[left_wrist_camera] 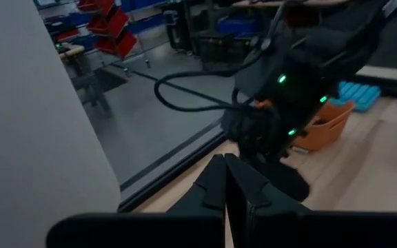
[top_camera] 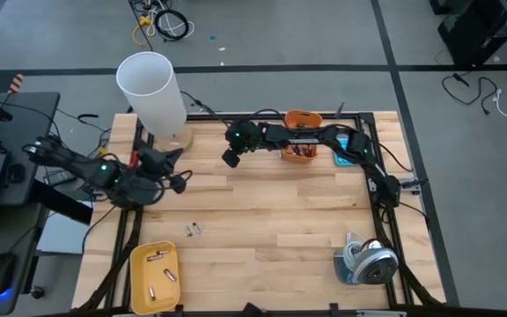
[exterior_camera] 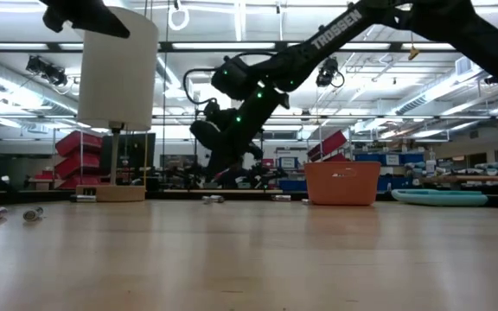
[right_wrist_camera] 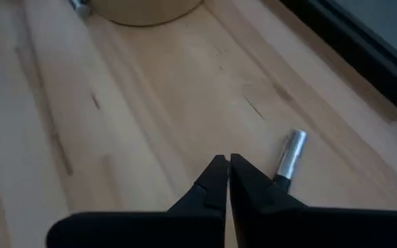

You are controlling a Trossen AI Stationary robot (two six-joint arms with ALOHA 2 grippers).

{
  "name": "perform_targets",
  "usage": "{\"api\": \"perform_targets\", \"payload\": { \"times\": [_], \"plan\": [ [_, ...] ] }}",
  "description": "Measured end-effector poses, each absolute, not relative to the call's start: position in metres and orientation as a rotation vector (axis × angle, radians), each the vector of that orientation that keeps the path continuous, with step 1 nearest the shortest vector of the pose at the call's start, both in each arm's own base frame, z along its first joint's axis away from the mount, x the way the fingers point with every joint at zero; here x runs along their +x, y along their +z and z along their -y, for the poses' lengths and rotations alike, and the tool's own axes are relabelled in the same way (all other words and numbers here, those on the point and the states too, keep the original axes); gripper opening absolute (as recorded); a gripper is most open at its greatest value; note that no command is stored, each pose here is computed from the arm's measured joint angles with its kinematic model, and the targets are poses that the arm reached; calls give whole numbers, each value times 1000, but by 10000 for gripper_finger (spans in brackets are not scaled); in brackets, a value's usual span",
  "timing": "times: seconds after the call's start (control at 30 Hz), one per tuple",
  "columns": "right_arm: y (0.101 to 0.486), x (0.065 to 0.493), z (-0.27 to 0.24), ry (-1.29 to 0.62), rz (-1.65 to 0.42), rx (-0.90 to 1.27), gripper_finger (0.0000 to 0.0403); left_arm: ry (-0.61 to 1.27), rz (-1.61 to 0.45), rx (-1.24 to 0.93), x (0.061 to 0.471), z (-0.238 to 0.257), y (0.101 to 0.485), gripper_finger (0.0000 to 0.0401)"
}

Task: Sort batteries
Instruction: Put the silver battery into the yellow bin

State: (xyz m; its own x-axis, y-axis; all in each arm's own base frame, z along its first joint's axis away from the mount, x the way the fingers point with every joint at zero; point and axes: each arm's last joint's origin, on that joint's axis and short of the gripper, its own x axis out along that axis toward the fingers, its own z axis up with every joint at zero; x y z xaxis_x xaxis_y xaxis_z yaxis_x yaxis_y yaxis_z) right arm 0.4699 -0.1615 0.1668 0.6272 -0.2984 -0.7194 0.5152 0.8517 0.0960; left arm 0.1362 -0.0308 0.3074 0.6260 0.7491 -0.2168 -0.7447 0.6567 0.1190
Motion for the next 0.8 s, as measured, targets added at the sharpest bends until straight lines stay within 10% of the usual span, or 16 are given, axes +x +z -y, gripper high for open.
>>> {"api": "perform_targets", "payload": {
  "times": [0.8],
  "plan": [
    [183, 460, 194, -415, -880, 579, 146, 803, -300, 63, 132, 34, 306, 0]
  ]
}}
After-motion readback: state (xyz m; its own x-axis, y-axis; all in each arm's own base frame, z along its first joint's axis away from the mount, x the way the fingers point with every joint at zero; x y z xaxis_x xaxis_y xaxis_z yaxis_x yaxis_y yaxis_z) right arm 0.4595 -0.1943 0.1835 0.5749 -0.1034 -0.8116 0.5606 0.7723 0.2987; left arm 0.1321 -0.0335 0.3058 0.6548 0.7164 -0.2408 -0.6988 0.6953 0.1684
